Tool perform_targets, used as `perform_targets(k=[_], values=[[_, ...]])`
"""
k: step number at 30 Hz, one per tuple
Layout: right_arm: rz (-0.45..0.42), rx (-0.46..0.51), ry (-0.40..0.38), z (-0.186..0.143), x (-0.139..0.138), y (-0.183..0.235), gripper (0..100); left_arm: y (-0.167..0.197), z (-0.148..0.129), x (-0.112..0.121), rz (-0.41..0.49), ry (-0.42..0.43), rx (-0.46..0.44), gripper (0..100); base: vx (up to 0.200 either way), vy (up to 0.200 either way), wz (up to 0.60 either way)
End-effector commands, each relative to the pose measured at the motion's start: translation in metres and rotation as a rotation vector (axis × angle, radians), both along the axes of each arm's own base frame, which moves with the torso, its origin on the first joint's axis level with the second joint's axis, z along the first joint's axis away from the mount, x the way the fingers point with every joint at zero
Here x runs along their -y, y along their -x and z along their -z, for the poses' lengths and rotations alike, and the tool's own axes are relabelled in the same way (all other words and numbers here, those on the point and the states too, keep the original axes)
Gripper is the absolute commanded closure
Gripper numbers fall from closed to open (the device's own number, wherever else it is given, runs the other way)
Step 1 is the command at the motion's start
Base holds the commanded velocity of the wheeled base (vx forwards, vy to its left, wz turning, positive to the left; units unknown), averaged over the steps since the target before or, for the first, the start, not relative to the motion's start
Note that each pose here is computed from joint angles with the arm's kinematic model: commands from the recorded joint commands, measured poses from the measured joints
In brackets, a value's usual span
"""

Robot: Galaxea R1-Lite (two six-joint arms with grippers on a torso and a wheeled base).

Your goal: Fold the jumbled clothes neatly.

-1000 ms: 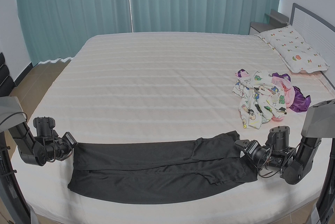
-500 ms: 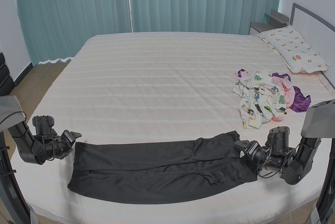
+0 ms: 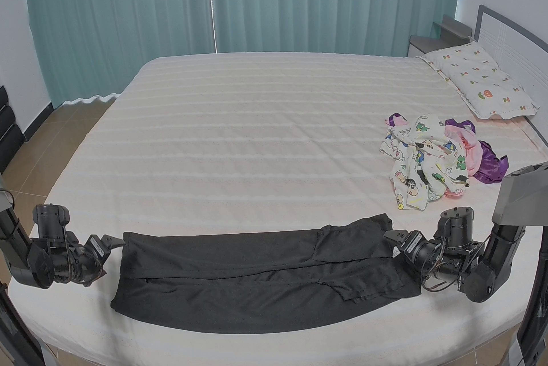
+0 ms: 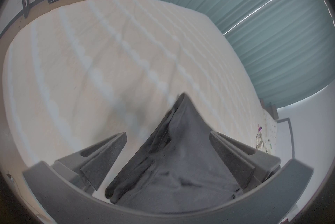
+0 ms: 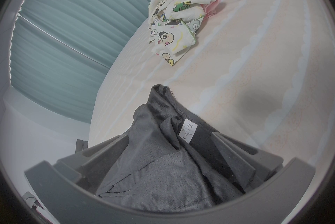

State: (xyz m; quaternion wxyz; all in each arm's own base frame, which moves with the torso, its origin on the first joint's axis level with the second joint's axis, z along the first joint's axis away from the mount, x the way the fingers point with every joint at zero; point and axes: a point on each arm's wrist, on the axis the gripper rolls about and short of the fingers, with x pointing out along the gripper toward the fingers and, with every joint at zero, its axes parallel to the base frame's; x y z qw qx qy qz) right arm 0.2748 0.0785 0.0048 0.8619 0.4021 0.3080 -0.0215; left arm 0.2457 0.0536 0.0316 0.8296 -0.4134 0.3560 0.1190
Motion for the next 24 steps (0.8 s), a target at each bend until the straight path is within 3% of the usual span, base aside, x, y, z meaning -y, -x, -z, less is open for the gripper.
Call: perform_targets(k=[1,5,11,24], values=[[-0.001,-0.009,0.004,0.001,0.0,0.002,0,0.035,0.009,0.007,0.061,-0.03,-0.083,0,0.0,0.0,0.0],[-0.005,-0.011,0.005,0.002,0.0,0.003,0,0.05,0.013,0.008,0.127,-0.075,-0.112,0,0.0,0.0,0.0],[-0.011,-0.014,0.006,0.002,-0.002,0.004,0,0.056,0.014,0.011,0.162,-0.047,-0.116,0,0.0,0.0,0.0],[-0.012,-0.015,0.006,0.002,-0.002,0.004,0,0.055,0.02,0.012,0.172,-0.034,-0.143,0,0.0,0.0,0.0]])
